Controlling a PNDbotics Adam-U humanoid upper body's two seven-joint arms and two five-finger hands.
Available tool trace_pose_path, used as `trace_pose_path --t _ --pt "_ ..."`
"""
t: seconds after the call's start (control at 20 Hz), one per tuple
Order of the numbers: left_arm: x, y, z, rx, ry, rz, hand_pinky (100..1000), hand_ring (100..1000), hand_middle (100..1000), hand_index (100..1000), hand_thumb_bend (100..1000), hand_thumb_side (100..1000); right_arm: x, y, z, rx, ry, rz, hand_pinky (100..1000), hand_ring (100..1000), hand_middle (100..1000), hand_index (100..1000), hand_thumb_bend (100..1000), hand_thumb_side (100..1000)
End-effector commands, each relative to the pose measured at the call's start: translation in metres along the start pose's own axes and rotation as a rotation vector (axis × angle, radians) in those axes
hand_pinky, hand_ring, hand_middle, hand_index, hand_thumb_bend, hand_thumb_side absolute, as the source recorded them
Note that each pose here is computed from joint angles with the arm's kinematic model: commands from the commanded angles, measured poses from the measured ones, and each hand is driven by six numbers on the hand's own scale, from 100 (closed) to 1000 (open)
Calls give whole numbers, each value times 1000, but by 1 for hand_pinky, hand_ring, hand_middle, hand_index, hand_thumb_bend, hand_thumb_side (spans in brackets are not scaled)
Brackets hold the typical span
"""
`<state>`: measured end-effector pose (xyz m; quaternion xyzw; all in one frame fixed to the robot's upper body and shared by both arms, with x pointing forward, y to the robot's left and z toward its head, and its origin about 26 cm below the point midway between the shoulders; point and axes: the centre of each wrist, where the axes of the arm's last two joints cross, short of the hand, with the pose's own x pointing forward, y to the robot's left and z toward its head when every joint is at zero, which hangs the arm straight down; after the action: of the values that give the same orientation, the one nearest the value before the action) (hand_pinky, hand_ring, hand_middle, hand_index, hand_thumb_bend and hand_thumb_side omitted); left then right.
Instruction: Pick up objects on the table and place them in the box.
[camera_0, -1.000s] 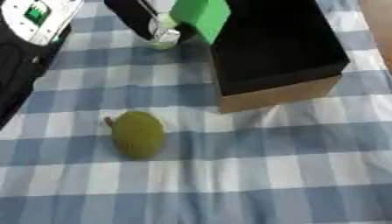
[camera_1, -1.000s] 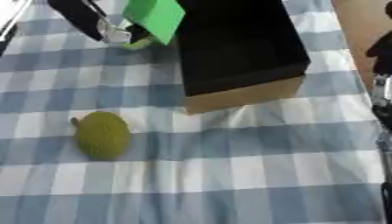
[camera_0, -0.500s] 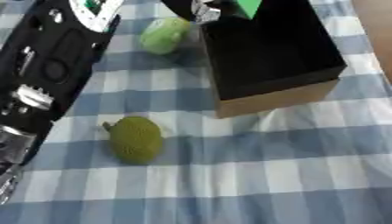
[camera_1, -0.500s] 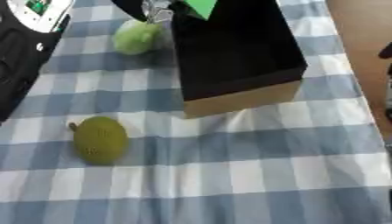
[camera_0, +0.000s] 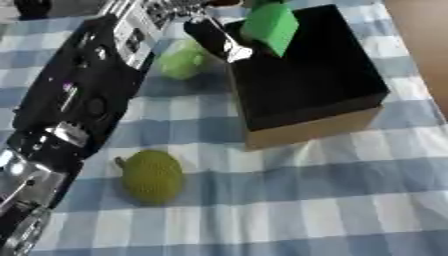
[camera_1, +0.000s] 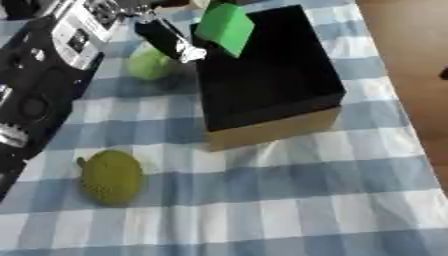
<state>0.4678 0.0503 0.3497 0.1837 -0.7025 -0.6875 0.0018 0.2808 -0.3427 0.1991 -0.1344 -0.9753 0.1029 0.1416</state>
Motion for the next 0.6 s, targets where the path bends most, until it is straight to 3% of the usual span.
trace_pose_path --t 0.05,0.3,0.4,0.6 --pt "-2 3 -2 -42 -44 -52 774 715 590 756 100 234 2 -1 -6 0 -14 -6 953 1000 406 951 100 470" --pt "-4 -5 -4 -46 -42 -75 843 803 745 883 100 202 2 -1 -7 4 -11 -9 954 1000 405 951 100 470" --pt "-4 -4 -3 -42 -35 -88 856 823 769 897 111 271 2 -1 -7 6 -10 -9 954 1000 405 951 100 470" --pt "-4 -4 -3 -61 -2 -127 891 868 807 927 255 437 2 -1 -7 12 -7 -10 955 1000 402 952 100 470"
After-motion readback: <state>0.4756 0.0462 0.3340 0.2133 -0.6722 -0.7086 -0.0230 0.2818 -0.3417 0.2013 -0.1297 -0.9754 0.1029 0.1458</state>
